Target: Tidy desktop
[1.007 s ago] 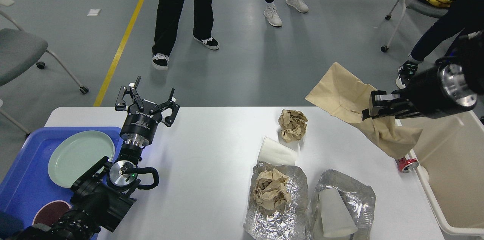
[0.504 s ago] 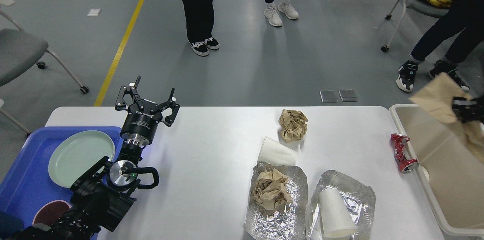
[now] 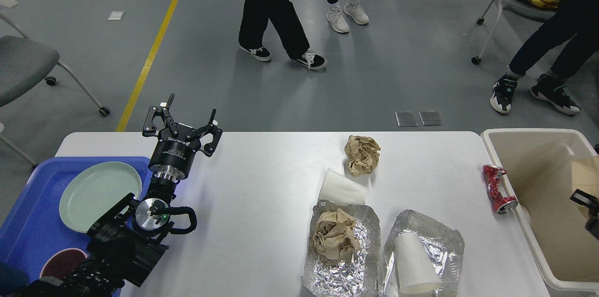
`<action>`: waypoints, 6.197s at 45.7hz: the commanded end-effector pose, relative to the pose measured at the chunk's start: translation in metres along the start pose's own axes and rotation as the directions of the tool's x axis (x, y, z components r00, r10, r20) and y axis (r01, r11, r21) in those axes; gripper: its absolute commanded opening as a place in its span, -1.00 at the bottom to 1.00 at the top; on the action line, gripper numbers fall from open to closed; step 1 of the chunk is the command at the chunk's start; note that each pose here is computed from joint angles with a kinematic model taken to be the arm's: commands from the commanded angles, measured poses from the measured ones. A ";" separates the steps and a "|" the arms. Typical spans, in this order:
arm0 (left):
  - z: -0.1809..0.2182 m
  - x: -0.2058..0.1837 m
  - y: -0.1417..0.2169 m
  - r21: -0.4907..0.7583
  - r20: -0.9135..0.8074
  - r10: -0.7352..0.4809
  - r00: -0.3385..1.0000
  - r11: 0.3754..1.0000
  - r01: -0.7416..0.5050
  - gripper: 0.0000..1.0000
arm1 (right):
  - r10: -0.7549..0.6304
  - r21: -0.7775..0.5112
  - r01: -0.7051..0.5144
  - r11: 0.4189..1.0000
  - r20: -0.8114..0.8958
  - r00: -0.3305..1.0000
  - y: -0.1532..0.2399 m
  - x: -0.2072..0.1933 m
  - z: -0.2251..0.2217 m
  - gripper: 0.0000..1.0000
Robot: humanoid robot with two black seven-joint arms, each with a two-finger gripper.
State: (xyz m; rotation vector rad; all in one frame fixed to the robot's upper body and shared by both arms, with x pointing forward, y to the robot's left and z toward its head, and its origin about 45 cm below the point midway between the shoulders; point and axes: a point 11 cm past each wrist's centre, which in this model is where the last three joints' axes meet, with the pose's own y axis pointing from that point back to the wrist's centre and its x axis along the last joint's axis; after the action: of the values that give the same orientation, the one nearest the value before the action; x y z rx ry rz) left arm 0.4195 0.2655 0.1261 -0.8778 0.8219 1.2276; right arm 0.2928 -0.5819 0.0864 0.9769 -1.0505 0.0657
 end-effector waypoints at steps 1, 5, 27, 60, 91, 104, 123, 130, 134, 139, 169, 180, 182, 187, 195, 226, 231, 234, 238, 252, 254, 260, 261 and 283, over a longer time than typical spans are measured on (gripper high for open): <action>0.000 0.000 0.000 0.000 0.000 0.000 1.000 1.000 0.000 0.93 | 0.002 0.006 -0.002 1.000 0.010 1.000 -0.002 -0.018 -0.004 1.00; 0.000 0.000 0.000 0.000 0.000 0.000 1.000 1.000 0.000 0.93 | 0.001 0.010 -0.001 1.000 0.018 1.000 -0.002 -0.018 -0.006 1.00; 0.000 0.001 0.001 0.000 0.000 0.002 1.000 1.000 -0.002 0.93 | 0.025 0.112 -0.034 0.993 0.081 0.996 0.006 0.035 -0.055 1.00; 0.000 0.001 0.001 0.001 0.001 0.002 1.000 1.000 -0.002 0.93 | -0.308 0.613 0.412 0.674 -0.274 0.911 0.198 0.139 -0.279 1.00; 0.000 0.001 0.001 0.000 0.000 0.002 1.000 1.000 -0.002 0.93 | -0.303 0.437 0.698 0.567 -0.678 0.670 0.352 0.008 -0.300 1.00; 0.000 0.000 0.001 0.000 -0.001 0.000 1.000 1.000 0.000 0.93 | -0.305 0.548 0.497 0.673 -0.406 0.861 0.256 -0.033 -0.323 1.00; 0.000 0.000 0.001 0.000 -0.001 0.000 1.000 1.000 0.000 0.93 | -0.333 0.646 0.258 0.718 -0.007 0.943 0.192 -0.084 -0.362 1.00; 0.000 0.001 0.001 0.000 0.000 0.002 1.000 1.000 -0.002 0.93 | -0.340 0.637 0.258 0.726 0.006 0.941 0.186 -0.104 -0.362 0.97; 0.000 0.000 0.000 0.000 0.000 0.000 1.000 1.000 0.000 0.93 | -0.330 0.630 0.242 0.738 0.025 0.944 0.180 -0.108 -0.361 0.88; 0.000 0.000 0.000 0.000 0.000 0.000 1.000 1.000 0.000 0.93 | -0.320 0.624 0.216 0.751 0.058 0.946 0.172 -0.104 -0.359 0.72; 0.000 0.001 0.001 0.000 0.000 0.002 1.000 1.000 -0.002 0.93 | -0.394 0.624 0.188 0.759 0.209 0.895 0.169 -0.106 -0.366 -1.00; 0.000 0.000 0.001 0.000 -0.001 0.000 1.000 1.000 0.000 0.93 | -0.409 0.611 0.191 0.769 0.240 0.880 0.166 -0.108 -0.362 -1.00; 0.000 0.001 0.001 0.000 0.000 0.002 1.000 1.000 -0.002 0.93 | -0.410 0.612 0.191 0.767 0.239 0.880 0.166 -0.108 -0.362 -1.00; 0.000 0.000 0.000 0.000 0.000 -0.001 1.000 1.000 0.001 0.93 | -0.418 0.616 0.204 0.761 0.226 0.880 0.169 -0.111 -0.363 -1.00; 0.000 0.001 0.001 0.000 0.000 0.002 1.000 1.000 -0.002 0.93 | -0.409 0.619 0.262 0.740 0.105 0.906 0.173 -0.096 -0.347 -1.00; 0.000 0.000 0.001 0.000 -0.001 0.000 1.000 1.000 0.000 0.93 | -0.186 0.526 0.734 0.429 -0.744 0.642 0.439 0.134 -0.269 -1.00; 0.000 0.001 0.001 0.000 0.000 0.002 1.000 1.000 -0.002 0.93 | -0.138 0.456 0.759 0.465 -0.809 0.571 0.451 0.104 -0.263 -1.00; 0.000 0.001 0.001 0.000 0.000 0.002 1.000 1.000 -0.002 0.93 | -0.142 0.472 0.734 0.489 -0.787 0.601 0.440 0.106 -0.263 -1.00; 0.000 0.001 0.001 0.000 0.000 0.002 1.000 1.000 -0.002 0.93 | -0.210 0.475 0.673 0.567 -0.707 0.676 0.388 0.115 -0.254 -1.00; 0.000 0.000 0.000 0.000 0.000 -0.001 1.000 1.000 0.001 0.93 | -0.271 0.276 0.347 0.896 -0.278 0.922 0.143 0.137 -0.128 -1.00; 0.000 0.001 0.001 0.000 0.000 0.002 1.000 1.000 -0.002 0.93 | -0.227 0.226 0.283 0.932 -0.245 0.943 0.112 0.133 -0.106 -1.00; 0.000 0.000 0.001 0.000 -0.001 0.000 1.000 1.000 0.000 0.93 | -0.045 0.076 0.063 0.995 -0.212 0.976 0.038 0.112 -0.034 -1.00; 0.000 0.000 0.001 0.000 -0.001 0.000 1.000 1.000 0.000 0.93 | -0.026 0.058 0.039 0.998 -0.212 0.977 0.030 0.103 -0.024 -1.00; 0.000 0.000 0.001 0.000 -0.001 0.000 1.000 1.000 0.000 0.93 | 0.016 0.060 -0.011 0.998 -0.086 0.996 -0.002 -0.007 -0.024 1.00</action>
State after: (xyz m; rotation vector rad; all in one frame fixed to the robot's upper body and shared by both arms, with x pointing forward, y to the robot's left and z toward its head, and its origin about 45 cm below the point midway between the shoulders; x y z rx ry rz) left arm 0.4191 0.2657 0.1256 -0.8777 0.8227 1.2281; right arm 0.2979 -0.5750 0.0793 0.9881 -0.9691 0.1421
